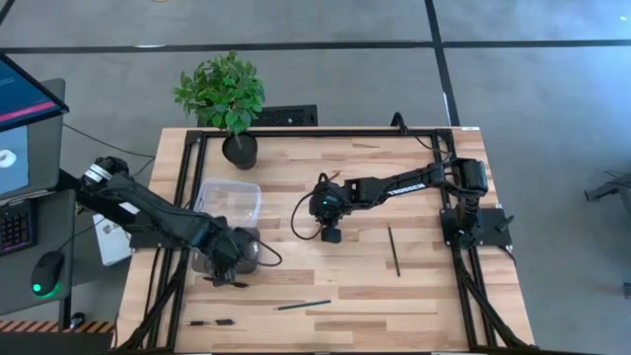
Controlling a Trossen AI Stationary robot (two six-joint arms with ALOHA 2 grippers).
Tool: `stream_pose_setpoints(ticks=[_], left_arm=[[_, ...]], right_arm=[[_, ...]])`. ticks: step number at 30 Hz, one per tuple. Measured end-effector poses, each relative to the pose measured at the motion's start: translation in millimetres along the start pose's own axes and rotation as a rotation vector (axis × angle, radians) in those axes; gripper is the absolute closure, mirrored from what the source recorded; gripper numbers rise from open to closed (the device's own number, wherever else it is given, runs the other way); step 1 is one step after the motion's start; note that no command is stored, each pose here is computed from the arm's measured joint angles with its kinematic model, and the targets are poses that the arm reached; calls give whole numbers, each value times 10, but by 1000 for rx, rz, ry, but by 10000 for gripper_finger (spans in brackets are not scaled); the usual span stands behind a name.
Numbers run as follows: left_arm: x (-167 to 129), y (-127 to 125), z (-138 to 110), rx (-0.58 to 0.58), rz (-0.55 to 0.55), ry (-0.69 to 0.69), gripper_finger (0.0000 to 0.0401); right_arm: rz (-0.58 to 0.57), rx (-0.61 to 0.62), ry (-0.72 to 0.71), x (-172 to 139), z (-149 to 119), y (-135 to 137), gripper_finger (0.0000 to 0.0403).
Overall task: Sort pens & pencils
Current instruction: Put the top black pen into the black bin
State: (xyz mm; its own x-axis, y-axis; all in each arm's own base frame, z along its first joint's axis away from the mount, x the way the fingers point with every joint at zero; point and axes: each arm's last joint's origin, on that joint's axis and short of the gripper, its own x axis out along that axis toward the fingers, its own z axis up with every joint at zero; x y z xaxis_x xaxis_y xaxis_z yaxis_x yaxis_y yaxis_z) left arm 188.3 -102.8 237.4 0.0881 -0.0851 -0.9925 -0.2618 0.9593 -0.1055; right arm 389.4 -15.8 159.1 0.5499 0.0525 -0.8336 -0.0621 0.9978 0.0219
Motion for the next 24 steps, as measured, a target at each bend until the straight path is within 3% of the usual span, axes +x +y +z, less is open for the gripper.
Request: stream_pose_setpoints(ticks=[6,12,18,24], left_arm=[[-45,-176,21,0,-135,-55,291],[-53,-277,-5,-2,-184,-86,271],[-56,-326,-28,36,-101,-219,227],[89,-511,-125,101,-37,-238,218]], right_arm=[[-1,0,-18,-1,19,-1,331],[-4,-3,-50,0,49,-4,331],[-6,-3,-73,-2,71,-5,331],[-4,50,-72,-2,70,-10,331]])
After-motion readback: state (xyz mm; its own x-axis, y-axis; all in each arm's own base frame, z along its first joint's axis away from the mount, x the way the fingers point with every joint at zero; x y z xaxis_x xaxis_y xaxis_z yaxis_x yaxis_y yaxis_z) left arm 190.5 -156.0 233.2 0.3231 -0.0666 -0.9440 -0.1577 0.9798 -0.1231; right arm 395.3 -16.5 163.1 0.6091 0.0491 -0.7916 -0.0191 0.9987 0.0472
